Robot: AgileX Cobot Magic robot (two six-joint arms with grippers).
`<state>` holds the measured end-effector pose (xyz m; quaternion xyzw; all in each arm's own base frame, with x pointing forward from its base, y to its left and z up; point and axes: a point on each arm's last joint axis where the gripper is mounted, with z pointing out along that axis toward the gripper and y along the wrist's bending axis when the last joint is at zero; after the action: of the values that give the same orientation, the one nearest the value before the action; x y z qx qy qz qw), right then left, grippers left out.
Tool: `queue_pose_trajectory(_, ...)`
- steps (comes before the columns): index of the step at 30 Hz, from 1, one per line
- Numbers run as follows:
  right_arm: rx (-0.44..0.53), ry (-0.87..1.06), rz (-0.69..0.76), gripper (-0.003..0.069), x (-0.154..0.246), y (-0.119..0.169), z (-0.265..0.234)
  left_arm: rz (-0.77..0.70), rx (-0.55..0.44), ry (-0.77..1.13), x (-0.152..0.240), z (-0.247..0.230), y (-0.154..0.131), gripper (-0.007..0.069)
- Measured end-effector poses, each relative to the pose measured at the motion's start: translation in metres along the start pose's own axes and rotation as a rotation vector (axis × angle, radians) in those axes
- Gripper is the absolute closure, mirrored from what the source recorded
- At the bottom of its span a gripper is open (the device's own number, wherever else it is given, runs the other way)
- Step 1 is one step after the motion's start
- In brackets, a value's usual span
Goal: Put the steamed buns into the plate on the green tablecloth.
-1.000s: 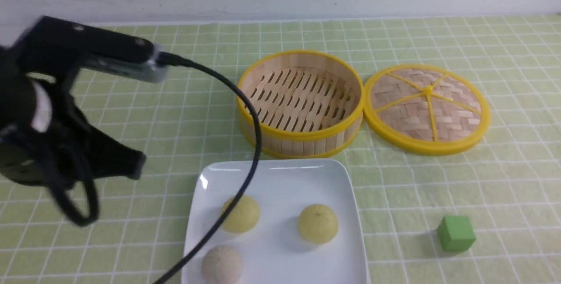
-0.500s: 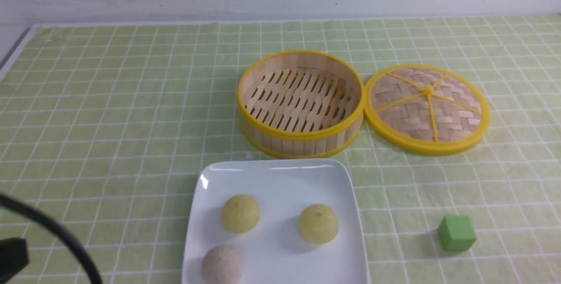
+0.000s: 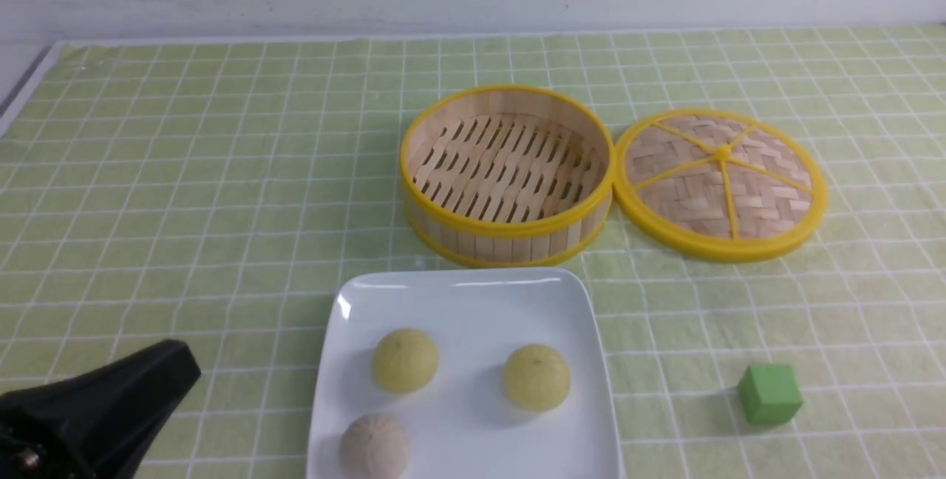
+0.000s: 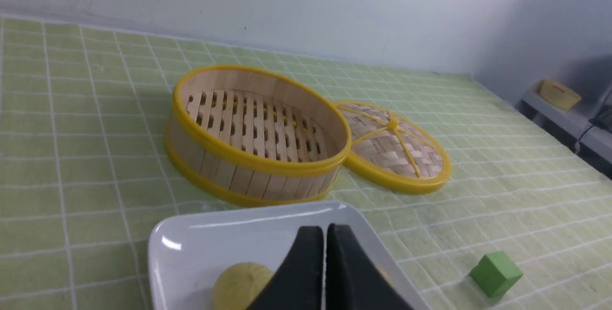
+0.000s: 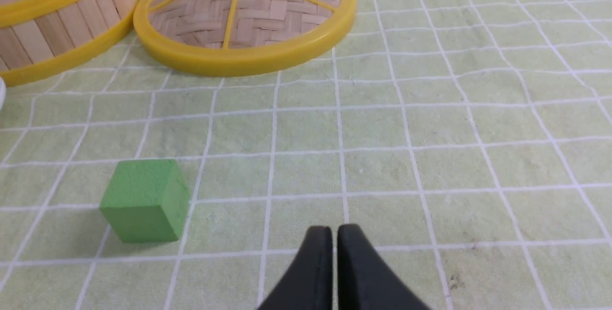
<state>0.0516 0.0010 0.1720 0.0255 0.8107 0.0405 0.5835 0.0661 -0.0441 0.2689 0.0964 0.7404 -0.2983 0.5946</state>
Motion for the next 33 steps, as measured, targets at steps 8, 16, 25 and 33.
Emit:
queue_pose_trajectory(8, 0.000, 0.000, 0.000, 0.0612, 0.000, 0.000, 0.000, -0.002, -0.059, 0.095, 0.010, 0.000, 0.006, 0.0587)
queue_pose_trajectory(16, 0.000, 0.000, 0.000, 0.0601, 0.000, 0.000, 0.000, 0.089, -0.126, 0.128, 0.035, -0.003, 0.019, 0.0573)
queue_pose_trajectory(25, 0.000, 0.000, 0.000, 0.0587, 0.000, 0.000, 0.000, 0.127, -0.423, 0.059, 0.074, -0.017, 0.051, 0.0571)
queue_pose_trajectory(33, 0.000, 0.000, 0.000, 0.0577, 0.000, 0.000, 0.000, 0.089, -0.584, 0.035, 0.085, -0.024, 0.061, 0.0559)
